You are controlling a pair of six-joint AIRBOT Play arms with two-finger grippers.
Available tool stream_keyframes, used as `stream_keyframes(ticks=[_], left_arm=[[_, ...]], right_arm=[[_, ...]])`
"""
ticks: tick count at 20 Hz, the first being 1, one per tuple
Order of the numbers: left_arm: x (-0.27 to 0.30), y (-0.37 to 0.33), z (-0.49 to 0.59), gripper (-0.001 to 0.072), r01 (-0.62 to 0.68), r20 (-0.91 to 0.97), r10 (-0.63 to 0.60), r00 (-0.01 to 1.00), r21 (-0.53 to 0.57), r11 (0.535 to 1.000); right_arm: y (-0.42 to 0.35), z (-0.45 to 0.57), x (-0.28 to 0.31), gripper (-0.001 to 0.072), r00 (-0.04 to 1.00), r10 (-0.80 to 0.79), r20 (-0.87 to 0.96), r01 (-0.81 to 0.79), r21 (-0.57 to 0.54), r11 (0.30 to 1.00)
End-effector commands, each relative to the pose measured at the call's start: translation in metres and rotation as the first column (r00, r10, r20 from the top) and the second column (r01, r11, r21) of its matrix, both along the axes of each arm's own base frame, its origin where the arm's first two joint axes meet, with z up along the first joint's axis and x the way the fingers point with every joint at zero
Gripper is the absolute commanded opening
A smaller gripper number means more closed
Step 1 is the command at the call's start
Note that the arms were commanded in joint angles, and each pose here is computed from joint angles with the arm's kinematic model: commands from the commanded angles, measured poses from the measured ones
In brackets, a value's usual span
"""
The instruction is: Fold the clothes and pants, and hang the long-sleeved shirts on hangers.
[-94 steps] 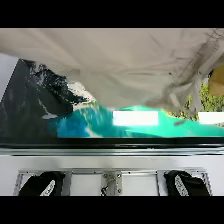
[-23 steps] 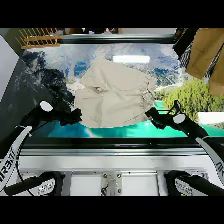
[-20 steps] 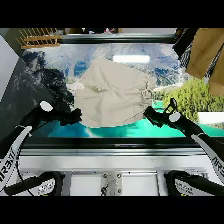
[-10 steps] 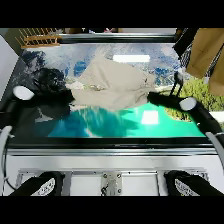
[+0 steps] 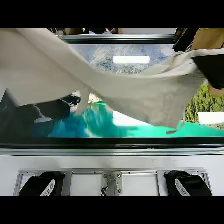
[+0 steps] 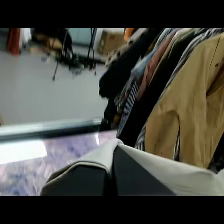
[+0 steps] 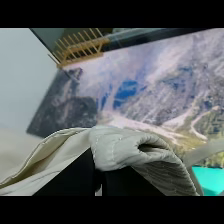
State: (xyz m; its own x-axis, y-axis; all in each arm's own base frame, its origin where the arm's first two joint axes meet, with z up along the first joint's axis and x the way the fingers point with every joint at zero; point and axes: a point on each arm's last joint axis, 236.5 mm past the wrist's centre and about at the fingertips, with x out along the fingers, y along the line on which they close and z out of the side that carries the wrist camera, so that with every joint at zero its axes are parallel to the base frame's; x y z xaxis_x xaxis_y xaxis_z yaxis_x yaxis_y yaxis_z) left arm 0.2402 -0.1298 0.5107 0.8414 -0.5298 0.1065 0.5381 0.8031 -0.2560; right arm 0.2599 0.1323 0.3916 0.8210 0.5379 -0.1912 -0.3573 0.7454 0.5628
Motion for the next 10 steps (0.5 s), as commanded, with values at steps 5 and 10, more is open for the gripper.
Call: stream_keyframes(ticks=[5,10], left_arm=[[0.057,0.003,-0.001,0.0003,-0.073,-0.006,0.073,0.997,0.073,0.995],[0.216,-0.03,-0.186,0.0003,0.027,-0.465,0.069,0.882,0.196,0.98]], right_arm=[[0.009,-0.05,-0.028,0.0018,0.924,0.024,-0.382,0.019,0.108,0.994],[0.002,-0.161,0.063,0.0019,0.772,-0.033,-0.634,0.001,-0.051,0.999]])
